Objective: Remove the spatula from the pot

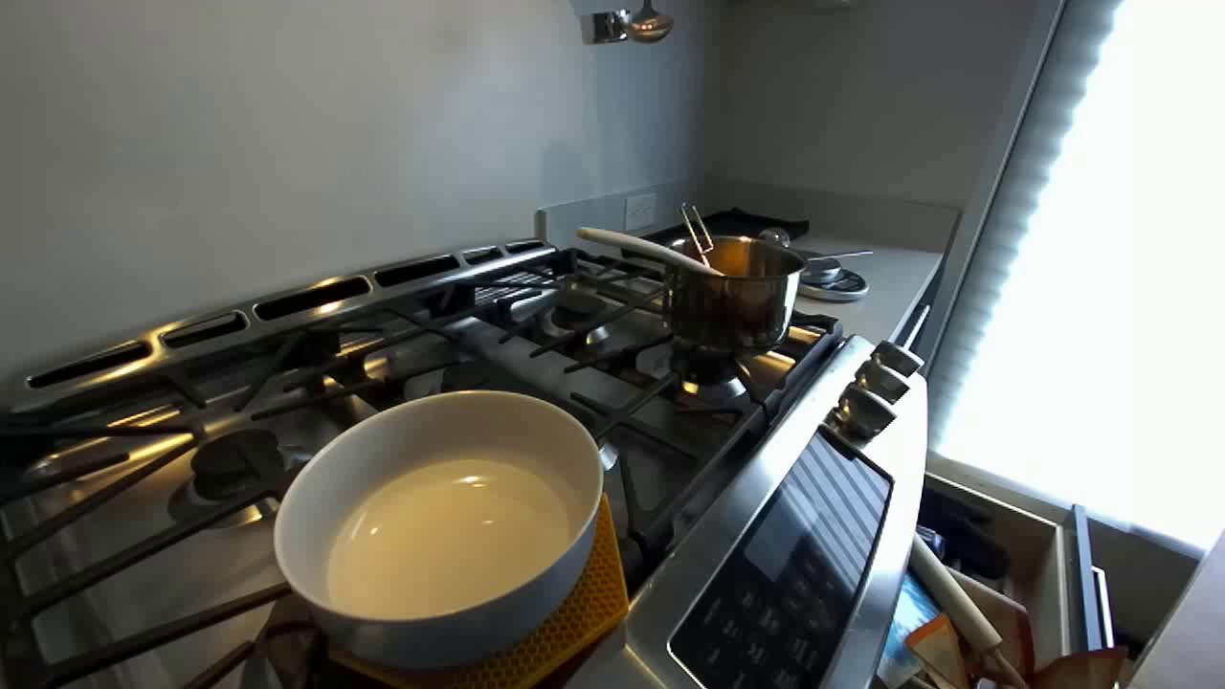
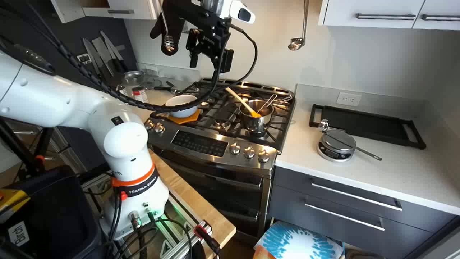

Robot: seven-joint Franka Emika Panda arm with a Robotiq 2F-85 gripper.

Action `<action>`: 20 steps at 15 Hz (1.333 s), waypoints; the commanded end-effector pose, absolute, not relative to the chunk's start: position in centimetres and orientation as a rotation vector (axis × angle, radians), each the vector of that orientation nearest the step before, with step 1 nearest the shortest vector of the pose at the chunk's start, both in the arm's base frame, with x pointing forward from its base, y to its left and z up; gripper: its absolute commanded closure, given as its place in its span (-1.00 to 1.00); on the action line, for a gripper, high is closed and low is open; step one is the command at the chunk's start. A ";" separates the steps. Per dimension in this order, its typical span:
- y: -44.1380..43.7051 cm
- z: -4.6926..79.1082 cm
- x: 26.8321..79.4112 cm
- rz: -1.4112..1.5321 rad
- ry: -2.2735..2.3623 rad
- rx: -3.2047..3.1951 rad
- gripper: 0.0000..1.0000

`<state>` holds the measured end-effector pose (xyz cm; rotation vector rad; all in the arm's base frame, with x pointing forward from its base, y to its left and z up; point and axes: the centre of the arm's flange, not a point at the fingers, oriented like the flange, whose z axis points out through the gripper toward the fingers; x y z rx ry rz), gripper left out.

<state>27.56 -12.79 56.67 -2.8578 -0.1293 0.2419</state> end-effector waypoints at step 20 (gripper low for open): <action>-5.9 41.1 48.0 0.168 0.755 -2.732 -1.00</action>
